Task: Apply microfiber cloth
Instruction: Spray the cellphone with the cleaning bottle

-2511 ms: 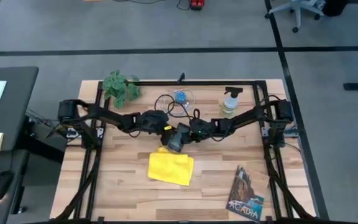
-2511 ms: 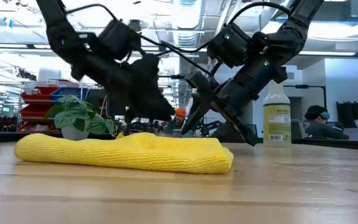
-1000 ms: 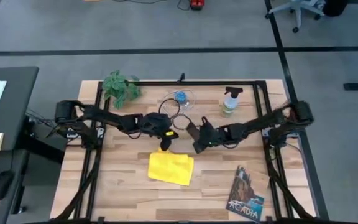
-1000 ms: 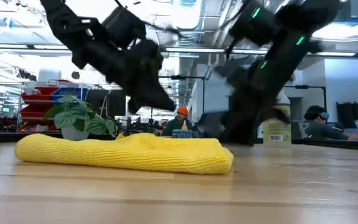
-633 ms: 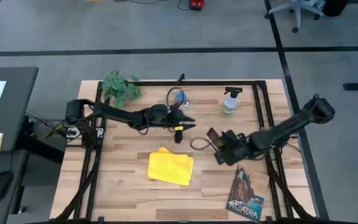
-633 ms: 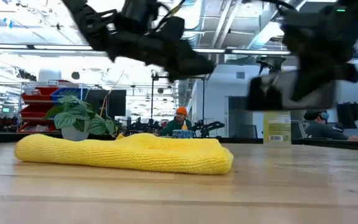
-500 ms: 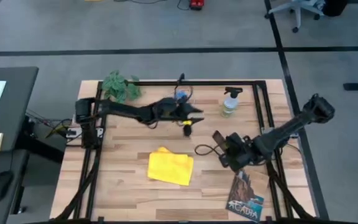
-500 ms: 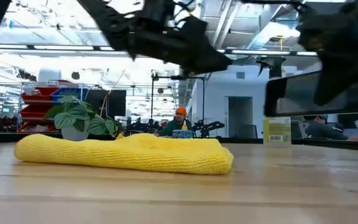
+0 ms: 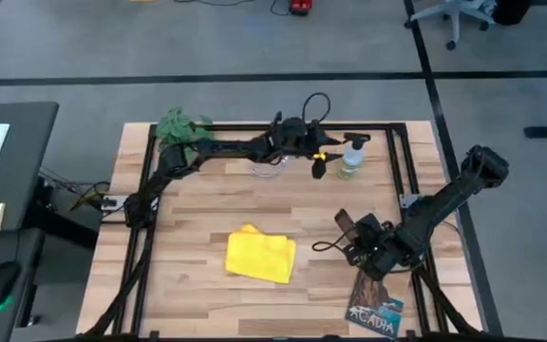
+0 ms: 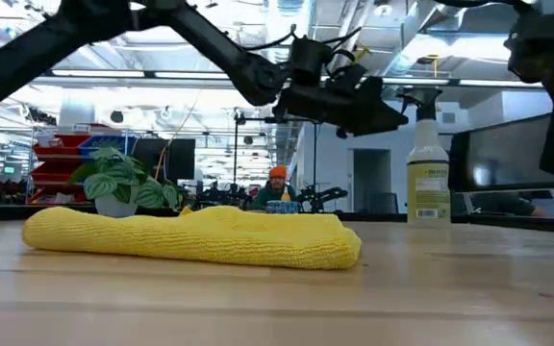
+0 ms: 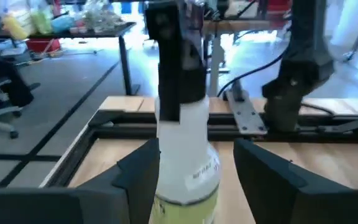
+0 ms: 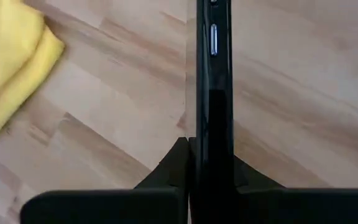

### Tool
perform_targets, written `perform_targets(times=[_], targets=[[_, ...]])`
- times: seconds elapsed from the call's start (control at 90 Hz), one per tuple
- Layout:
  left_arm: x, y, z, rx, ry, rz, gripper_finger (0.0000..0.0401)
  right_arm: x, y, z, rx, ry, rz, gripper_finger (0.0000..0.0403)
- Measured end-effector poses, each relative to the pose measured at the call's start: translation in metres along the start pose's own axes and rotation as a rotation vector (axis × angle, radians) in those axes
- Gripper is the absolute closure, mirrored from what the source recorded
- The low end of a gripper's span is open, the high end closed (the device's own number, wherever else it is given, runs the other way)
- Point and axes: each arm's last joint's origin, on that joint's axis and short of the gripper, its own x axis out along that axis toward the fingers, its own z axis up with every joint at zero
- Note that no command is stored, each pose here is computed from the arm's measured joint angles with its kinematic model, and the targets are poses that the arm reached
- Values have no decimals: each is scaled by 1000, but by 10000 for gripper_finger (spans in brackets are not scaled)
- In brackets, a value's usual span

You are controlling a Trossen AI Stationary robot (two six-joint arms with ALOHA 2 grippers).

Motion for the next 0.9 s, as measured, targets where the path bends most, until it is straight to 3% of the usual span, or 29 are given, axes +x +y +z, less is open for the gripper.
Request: perform_targets(times=[0.544, 0.9], targets=[[1, 1, 24, 86, -102, 38, 218, -1, 3, 1, 22, -78, 44, 390], [3, 2, 20, 87, -107, 47, 241, -1, 5, 1, 31, -86, 61, 390]])
